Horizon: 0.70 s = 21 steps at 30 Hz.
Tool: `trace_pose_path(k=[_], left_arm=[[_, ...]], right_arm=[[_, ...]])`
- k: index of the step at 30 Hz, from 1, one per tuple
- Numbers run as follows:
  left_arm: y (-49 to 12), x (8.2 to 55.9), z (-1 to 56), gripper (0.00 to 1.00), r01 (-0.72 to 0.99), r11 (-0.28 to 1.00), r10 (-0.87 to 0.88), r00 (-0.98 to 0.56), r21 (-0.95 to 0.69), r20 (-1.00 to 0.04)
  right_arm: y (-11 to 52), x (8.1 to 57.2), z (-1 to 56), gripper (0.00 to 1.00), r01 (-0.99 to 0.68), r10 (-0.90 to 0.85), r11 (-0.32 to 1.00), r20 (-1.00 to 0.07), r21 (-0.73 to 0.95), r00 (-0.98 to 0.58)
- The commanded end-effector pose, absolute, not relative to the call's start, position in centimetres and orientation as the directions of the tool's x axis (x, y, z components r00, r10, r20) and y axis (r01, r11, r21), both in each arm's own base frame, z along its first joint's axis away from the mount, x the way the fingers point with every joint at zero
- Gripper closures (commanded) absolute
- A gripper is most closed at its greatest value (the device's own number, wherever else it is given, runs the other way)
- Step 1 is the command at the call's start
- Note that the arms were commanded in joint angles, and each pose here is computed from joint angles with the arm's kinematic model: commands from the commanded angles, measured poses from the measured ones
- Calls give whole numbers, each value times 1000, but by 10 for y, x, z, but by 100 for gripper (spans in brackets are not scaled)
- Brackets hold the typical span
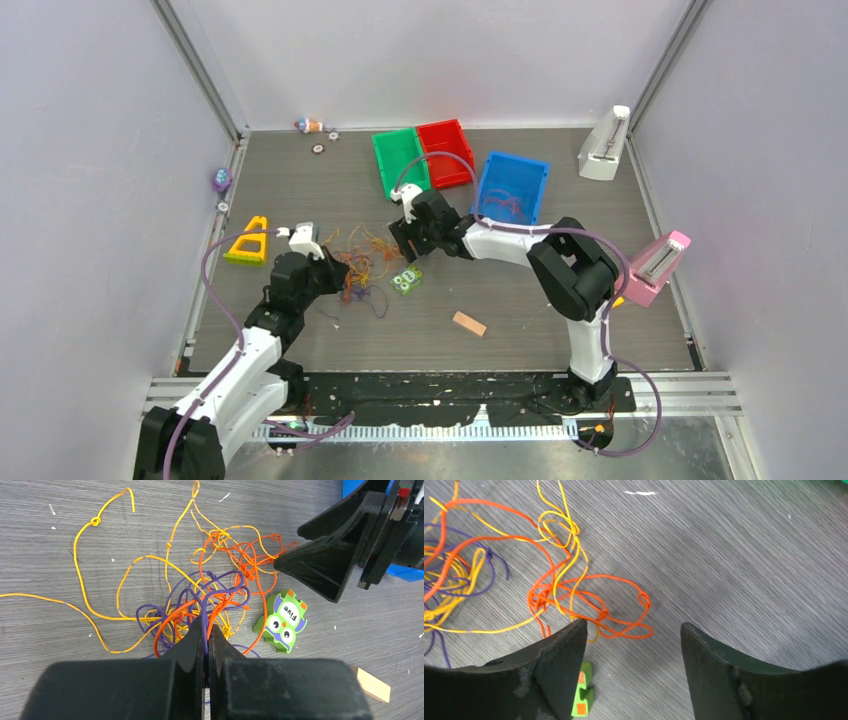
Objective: Untangle the cables
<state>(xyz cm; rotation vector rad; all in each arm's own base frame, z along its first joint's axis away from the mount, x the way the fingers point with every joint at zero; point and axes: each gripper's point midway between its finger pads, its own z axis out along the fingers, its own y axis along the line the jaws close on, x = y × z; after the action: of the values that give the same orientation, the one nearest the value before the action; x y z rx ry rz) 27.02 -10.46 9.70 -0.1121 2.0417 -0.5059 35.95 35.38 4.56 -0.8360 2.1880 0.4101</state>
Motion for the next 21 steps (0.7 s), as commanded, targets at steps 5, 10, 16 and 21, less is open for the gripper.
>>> trace_pose_path(k=[5, 10, 16, 21], left_arm=[[-104, 278, 108, 100, 139, 911, -288, -459, -388, -840], [-91, 280, 109, 100, 75, 928, -299, -435, -365, -849], [-58, 276, 113, 100, -81, 931, -363, -328, -356, -872], [-28, 268, 122, 100, -207, 894, -434, -181, -398, -882]], right_arm=[[384, 359, 66, 77, -739, -404, 669, -794, 83, -455], [361, 354, 91, 92, -689, -330, 723, -847, 58, -417], [331, 356, 121, 95, -596, -235, 802, -903, 28, -359], [303, 362, 140, 94, -489, -172, 872, -931, 8, -321]])
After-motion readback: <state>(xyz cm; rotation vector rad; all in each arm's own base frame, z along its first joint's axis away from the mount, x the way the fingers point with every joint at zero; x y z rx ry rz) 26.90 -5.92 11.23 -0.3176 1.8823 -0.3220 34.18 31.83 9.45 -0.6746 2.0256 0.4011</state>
